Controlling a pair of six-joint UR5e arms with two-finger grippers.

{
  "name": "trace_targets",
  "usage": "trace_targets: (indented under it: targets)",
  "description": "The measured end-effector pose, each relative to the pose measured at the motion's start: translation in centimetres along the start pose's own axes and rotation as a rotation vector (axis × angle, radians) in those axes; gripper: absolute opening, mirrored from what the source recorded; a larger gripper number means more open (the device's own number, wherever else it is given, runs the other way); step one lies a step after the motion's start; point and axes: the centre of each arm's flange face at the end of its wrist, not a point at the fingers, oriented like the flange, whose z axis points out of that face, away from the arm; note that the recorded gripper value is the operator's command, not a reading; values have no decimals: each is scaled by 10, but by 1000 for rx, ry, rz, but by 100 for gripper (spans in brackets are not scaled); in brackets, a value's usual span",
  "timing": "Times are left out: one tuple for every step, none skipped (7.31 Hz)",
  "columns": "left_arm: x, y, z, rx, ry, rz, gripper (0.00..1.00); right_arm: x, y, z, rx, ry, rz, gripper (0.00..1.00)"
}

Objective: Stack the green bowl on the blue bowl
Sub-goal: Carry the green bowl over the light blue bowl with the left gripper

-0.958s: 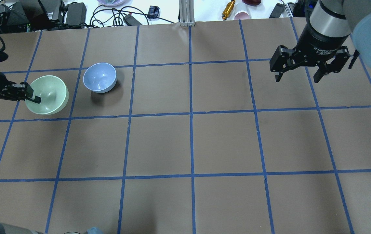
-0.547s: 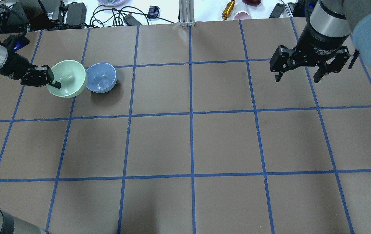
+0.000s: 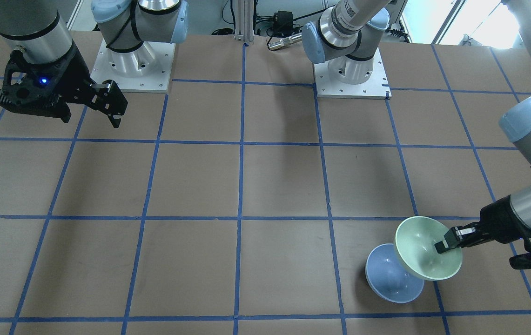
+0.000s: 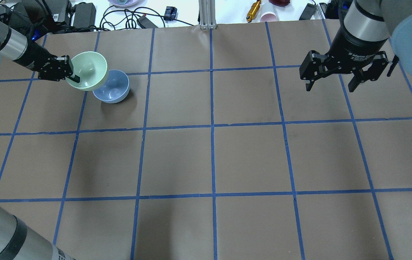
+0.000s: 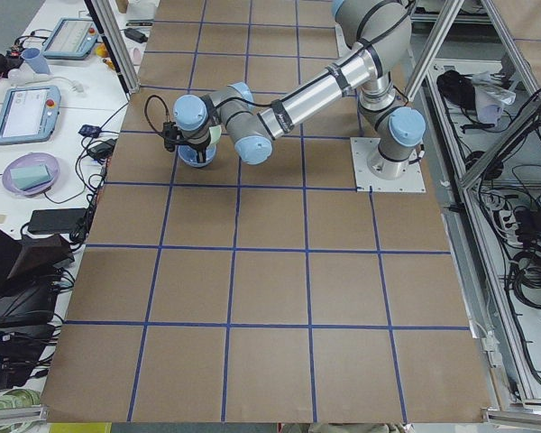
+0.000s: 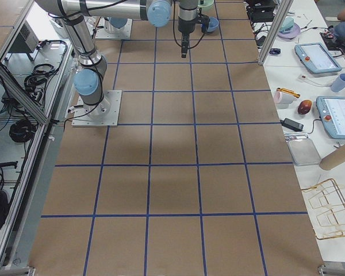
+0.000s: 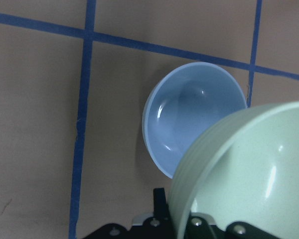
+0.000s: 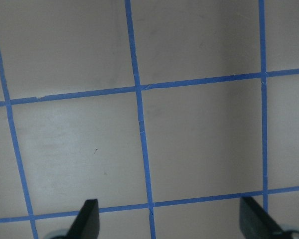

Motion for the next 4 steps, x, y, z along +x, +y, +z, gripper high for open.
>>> trace_targets:
  targets:
    - [3, -10, 11, 2, -4, 7, 0, 0, 0, 0, 0, 0, 0, 100]
    - [1, -17, 23, 2, -6, 9, 0, 0, 0, 0, 0, 0, 0, 100]
    - [-1, -22, 34, 3, -7, 5, 0, 0, 0, 0, 0, 0, 0, 100]
    - [-1, -25, 42, 5, -9, 2, 0, 0, 0, 0, 0, 0, 0, 100]
